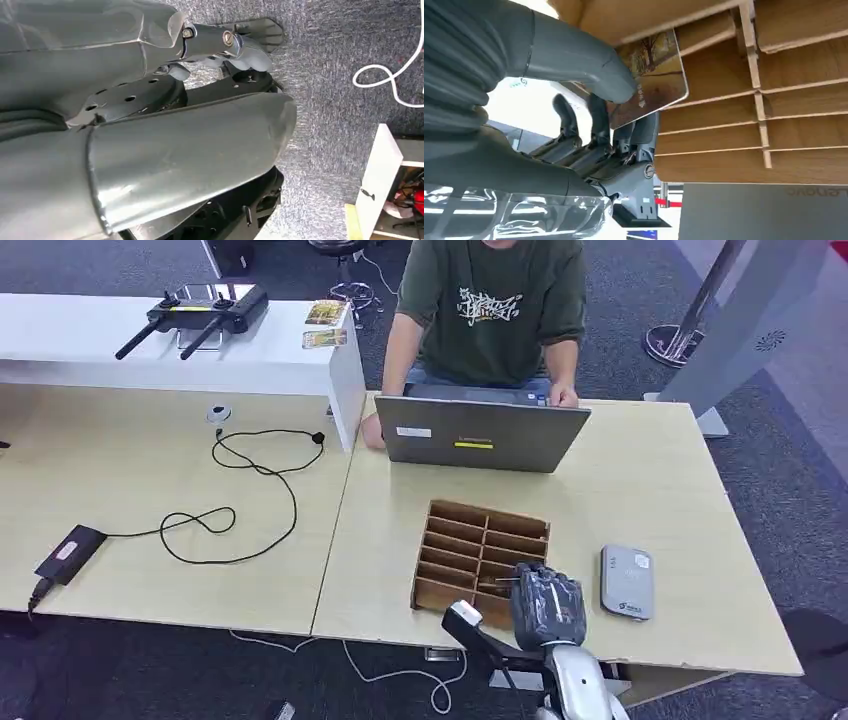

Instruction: Pass the card to the sensor for recognition and then transmit it.

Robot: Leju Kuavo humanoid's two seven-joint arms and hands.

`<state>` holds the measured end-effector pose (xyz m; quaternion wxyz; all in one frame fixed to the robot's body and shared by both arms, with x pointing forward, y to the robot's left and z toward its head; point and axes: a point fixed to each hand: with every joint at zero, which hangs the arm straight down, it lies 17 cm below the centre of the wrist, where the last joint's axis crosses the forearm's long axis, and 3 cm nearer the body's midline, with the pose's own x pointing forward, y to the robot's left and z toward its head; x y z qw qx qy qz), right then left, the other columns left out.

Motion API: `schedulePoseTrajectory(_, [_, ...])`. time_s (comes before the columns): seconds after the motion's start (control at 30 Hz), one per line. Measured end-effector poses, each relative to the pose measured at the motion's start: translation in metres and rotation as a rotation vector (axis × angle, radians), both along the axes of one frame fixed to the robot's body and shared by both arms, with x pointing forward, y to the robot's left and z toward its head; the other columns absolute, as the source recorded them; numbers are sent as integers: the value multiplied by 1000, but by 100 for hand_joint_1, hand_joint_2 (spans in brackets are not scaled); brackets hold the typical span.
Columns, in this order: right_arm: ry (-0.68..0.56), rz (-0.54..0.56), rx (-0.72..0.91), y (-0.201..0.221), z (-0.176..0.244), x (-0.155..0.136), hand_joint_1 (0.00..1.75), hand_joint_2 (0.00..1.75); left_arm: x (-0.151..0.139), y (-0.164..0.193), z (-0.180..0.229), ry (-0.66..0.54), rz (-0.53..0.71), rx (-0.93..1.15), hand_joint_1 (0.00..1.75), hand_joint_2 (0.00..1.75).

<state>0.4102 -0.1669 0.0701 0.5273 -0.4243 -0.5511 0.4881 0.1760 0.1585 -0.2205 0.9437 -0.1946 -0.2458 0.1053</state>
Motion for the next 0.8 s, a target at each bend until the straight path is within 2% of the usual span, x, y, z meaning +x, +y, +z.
schedulePoseTrajectory(0.27, [1,-2,0,-1,0,0,162,175,0,0,0,0,-1,1,0,0])
schedulePoseTrajectory(0.33, [1,-3,0,-1,0,0,169,175,0,0,0,0,-2,1,0,0])
schedulePoseTrajectory(0.4, [1,-4,0,-2,0,0,168,175,0,0,0,0,-2,1,0,0])
schedulePoseTrajectory(0.43, [0,-5,1,-2,0,0,175,175,0,0,0,0,-2,1,0,0])
schedulePoseTrajectory(0.5, [-4,-6,6,-2,1,1,171,175,0,0,0,0,-2,1,0,0])
schedulePoseTrajectory(0.53, [-16,-7,15,-2,4,1,175,175,0,0,0,0,-2,1,0,0])
schedulePoseTrajectory(0.8, [-296,-90,176,-32,87,6,175,175,1,1,1,-16,10,2,0,0])
